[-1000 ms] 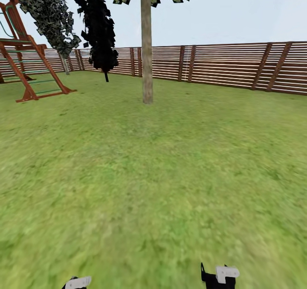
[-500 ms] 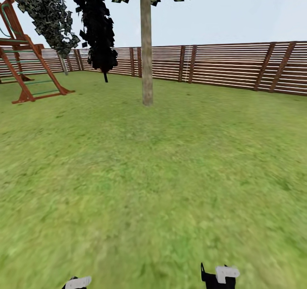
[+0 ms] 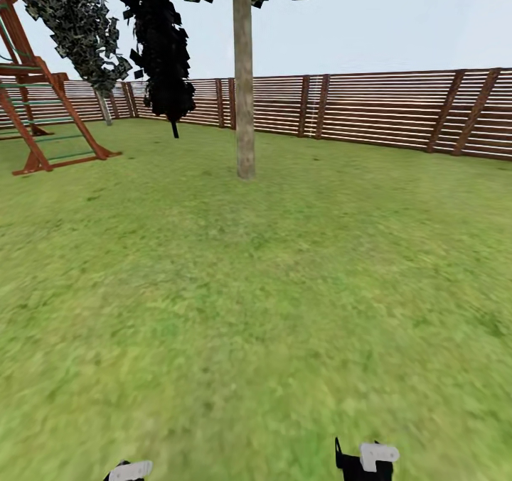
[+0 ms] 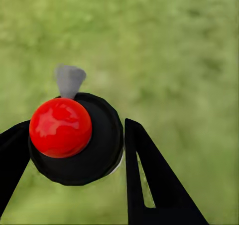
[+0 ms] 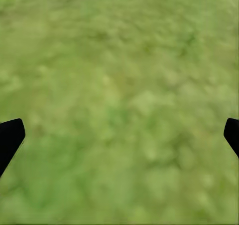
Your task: In the garden, pick up the pesticide atomizer on the floor and spray pesticide onto both trees until each tree trunk is fully covered.
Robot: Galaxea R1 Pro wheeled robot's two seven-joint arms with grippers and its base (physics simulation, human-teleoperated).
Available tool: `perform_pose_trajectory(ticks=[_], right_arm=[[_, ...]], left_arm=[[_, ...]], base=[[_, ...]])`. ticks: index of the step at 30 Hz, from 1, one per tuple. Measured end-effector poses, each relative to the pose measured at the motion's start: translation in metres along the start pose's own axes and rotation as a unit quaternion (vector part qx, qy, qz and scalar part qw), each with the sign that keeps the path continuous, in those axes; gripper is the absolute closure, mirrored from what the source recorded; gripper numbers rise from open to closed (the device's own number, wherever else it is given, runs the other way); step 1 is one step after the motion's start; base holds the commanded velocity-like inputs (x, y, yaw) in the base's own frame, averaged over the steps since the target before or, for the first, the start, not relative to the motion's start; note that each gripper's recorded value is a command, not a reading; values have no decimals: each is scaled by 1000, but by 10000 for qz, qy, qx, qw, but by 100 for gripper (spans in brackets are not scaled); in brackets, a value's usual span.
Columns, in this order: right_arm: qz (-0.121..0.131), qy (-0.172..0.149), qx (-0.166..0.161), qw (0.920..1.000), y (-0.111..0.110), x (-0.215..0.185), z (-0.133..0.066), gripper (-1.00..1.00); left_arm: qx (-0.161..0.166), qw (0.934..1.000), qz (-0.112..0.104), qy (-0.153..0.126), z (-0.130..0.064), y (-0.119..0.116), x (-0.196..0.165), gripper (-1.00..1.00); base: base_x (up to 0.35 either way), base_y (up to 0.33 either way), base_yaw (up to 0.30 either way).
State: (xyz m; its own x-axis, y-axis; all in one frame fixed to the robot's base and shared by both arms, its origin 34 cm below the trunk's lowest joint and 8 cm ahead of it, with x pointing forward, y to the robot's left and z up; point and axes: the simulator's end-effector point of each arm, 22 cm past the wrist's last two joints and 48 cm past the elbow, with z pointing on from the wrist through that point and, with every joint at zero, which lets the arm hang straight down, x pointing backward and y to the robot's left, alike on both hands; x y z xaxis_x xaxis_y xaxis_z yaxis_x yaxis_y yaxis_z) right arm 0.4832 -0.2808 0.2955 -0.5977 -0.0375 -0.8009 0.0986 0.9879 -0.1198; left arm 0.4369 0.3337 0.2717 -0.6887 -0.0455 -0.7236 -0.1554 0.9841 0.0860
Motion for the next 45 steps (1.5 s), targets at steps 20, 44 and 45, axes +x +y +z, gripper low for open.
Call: perform_pose_trajectory(ticks=[20,44,45], right_arm=[[-20,-2,23,10000,-4,0,1,-100],[-20,-2,23,10000,-4,0,1,-100],[-20,-2,23,10000,-4,0,1,-100]], left_arm=[[0,10000,-1,7,-1,0,1,100],[-1,10000,-2,3,0,0,1,100],[0,10000,-1,4,0,0,1,100]], base=[[339,0,0],[339,0,0],[339,0,0]])
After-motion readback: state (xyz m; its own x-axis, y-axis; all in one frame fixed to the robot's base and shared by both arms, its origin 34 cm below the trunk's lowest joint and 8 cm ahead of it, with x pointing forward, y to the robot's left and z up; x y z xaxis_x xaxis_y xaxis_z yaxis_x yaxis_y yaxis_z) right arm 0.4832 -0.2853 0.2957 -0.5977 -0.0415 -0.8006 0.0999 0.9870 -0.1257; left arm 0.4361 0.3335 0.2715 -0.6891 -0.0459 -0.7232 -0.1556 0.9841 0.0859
